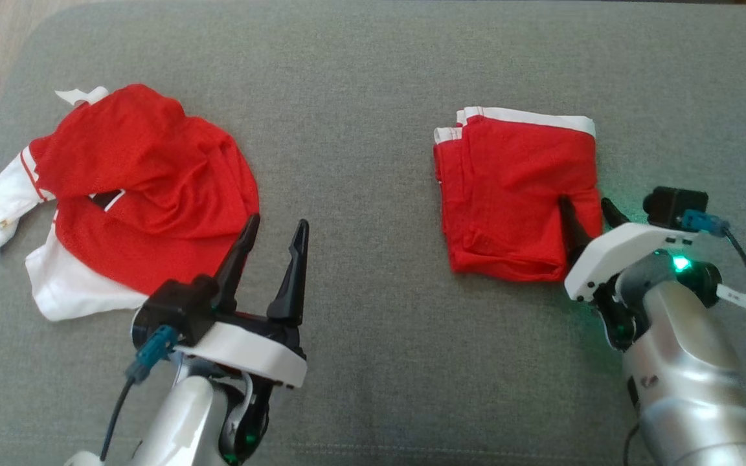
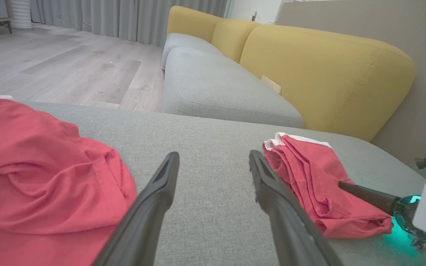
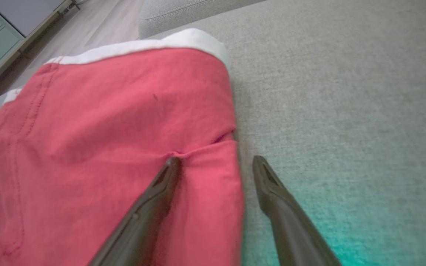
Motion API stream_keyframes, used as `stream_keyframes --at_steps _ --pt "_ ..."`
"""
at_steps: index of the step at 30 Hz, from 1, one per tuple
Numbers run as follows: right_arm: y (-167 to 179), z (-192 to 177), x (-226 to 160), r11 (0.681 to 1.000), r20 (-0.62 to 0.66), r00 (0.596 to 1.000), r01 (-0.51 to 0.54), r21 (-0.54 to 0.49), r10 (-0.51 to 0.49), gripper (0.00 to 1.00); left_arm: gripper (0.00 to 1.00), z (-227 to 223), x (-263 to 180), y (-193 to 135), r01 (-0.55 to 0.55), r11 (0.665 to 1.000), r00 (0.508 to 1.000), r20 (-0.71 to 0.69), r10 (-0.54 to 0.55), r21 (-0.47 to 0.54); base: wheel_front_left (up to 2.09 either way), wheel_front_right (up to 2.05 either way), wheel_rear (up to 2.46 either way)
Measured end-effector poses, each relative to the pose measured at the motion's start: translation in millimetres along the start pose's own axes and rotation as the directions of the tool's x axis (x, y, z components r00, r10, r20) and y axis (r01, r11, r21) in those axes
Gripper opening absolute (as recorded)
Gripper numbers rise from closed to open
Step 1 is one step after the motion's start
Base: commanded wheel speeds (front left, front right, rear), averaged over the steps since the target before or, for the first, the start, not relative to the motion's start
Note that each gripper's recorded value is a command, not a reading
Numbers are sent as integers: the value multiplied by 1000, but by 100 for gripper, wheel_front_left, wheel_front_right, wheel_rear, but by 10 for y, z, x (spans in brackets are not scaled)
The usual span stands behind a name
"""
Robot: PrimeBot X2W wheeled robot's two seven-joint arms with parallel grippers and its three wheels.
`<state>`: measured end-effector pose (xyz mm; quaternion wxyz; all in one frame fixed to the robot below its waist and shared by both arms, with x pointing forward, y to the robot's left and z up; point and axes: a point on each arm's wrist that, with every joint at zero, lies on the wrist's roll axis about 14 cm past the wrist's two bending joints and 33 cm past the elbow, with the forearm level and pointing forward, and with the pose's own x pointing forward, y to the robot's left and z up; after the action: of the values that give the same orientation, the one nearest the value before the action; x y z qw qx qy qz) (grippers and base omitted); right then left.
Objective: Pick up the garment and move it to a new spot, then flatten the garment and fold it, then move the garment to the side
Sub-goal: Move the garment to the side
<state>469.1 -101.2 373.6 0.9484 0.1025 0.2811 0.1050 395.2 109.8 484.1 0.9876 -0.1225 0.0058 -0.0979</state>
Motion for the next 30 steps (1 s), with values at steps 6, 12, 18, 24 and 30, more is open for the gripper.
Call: stream_keyframes --at_steps 6,12,18,24,30 --pt "33 -27 67 1000 -20 1000 -12 -22 12 75 100 -26 31 -30 12 1000 1000 -7 -12 0 0 0 0" --pt "30 -28 43 996 -12 1000 -14 -85 13 0 100 7 73 -76 29 1000 1000 3 -29 5 0 0 0" --pt "-139 71 -62 967 5 1000 12 -253 -11 0 100 29 105 -199 71 997 997 11 -71 6 0 0 0" --pt "-762 442 -223 899 58 992 126 -419 -112 0 100 16 177 -346 114 993 993 12 -114 -7 0 0 0" --pt "-1372 623 -372 821 55 974 215 -530 -219 0 100 -101 242 -388 129 991 992 -15 -129 -23 0 0 0"
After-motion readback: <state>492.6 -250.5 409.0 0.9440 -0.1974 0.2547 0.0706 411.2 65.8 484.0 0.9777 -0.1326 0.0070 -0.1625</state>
